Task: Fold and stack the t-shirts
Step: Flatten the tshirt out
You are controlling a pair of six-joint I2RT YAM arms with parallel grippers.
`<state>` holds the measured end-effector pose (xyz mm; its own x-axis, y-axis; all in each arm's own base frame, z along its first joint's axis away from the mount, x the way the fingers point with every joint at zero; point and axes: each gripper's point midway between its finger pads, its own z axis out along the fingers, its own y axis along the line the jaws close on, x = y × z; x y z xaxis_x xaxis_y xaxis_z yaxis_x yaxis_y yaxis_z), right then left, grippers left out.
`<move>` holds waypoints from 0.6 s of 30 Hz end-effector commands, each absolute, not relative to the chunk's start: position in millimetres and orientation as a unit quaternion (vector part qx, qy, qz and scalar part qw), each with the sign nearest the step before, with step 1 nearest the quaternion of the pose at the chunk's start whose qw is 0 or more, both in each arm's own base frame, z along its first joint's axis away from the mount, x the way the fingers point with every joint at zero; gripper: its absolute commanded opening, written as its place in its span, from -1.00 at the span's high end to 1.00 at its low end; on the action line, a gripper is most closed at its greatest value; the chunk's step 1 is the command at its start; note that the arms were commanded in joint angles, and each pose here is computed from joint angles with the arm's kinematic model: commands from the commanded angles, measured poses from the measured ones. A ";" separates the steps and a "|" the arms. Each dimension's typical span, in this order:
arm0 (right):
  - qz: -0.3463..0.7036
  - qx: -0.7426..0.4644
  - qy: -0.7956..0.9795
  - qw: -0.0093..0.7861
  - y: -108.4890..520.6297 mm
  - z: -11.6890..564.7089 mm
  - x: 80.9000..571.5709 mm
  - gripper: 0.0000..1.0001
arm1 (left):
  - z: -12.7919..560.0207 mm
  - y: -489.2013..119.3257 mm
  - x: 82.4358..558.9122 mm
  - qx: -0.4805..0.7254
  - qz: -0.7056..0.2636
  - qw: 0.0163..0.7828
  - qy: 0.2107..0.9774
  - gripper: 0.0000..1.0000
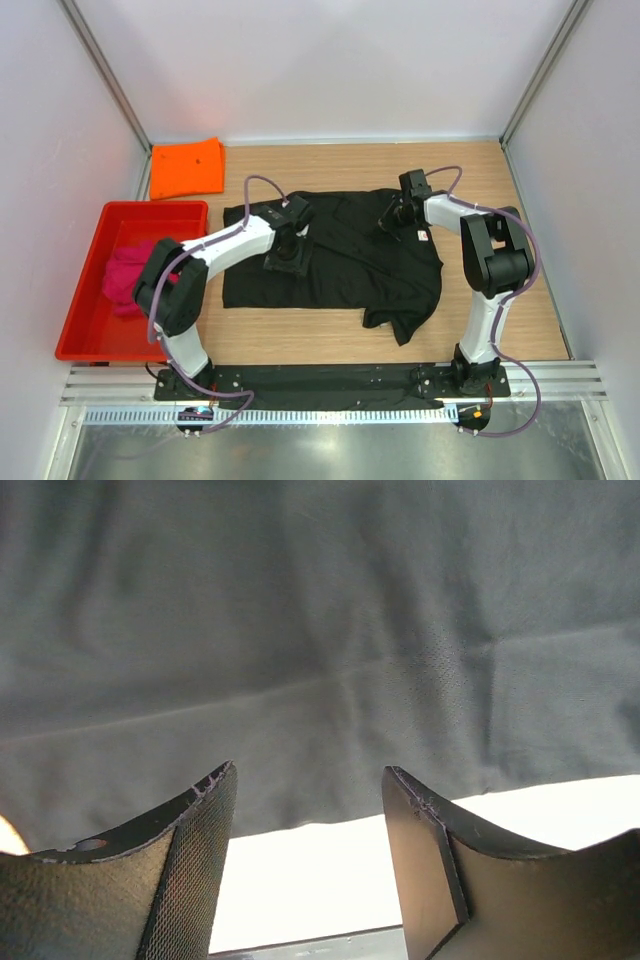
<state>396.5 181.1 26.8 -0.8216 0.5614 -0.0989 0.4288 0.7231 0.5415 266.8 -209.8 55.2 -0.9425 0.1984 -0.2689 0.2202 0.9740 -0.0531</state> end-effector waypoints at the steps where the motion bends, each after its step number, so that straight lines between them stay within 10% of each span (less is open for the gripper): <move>1: 0.272 0.271 0.910 0.159 185.3 54.9 414.9 0.81 | 34.9 -218.4 253.9 0.114 -0.045 0.107 0.987 -0.22; 8: 0.289 0.301 0.882 0.220 167.5 90.2 443.2 0.98 | 5.8 -207.5 231.8 0.126 -0.020 0.067 0.990 -0.17; 18: 0.406 0.349 0.737 0.413 95.6 178.4 616.1 0.78 | 3.5 -240.2 197.2 0.189 -0.035 0.053 0.980 -0.14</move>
<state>553.8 99.8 111.5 -0.5086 0.8283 -0.2348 0.4133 0.4742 0.7774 218.7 -222.4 12.7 -0.9298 0.3345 -0.1535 0.3381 0.9411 0.0030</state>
